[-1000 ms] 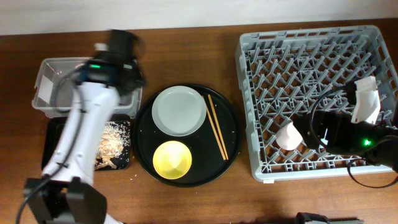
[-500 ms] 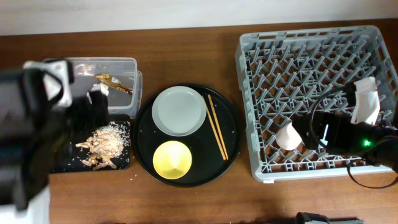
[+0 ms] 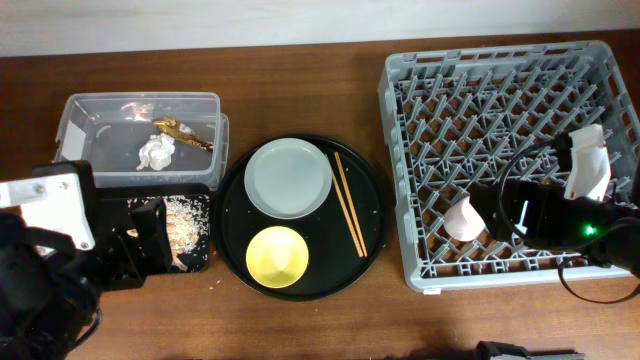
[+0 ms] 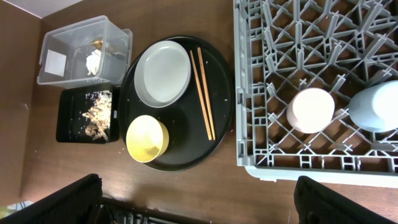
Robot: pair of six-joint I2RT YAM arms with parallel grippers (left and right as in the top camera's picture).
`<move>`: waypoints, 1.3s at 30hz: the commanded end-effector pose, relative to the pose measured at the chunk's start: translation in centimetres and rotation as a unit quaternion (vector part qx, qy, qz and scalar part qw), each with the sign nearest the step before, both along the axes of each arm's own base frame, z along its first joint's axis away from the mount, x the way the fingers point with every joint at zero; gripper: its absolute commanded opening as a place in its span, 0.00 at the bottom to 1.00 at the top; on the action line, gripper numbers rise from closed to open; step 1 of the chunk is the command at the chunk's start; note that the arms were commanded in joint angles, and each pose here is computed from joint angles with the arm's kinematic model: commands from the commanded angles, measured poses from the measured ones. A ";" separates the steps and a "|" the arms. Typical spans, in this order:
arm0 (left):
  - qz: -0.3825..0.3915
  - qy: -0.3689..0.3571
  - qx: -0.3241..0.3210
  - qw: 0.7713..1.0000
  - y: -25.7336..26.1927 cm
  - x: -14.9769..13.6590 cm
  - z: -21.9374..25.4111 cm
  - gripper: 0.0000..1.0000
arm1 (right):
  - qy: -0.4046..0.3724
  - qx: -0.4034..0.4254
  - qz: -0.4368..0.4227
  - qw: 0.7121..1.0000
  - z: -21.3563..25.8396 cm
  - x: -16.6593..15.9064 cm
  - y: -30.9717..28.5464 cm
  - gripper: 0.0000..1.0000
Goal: Sort waste into correct bins and load items into the dishwasher rack
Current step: 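Tip the white plate's wrappers and tissue into the clear bin, left gripper, then grasp the yellow bowl with the right gripper and move it to the rack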
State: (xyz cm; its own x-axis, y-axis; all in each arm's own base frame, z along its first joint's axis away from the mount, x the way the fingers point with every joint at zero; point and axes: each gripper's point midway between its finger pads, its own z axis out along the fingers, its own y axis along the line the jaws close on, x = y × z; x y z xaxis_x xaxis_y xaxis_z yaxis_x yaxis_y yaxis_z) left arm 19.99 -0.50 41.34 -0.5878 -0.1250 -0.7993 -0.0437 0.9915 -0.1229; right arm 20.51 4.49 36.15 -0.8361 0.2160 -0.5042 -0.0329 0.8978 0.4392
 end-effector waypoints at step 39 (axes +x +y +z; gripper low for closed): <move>-0.185 -0.297 0.042 0.936 -6.3 3.5 -25.1 0.99 | 0.239 -0.104 0.224 0.939 -27.6 3.0 25.6 0.72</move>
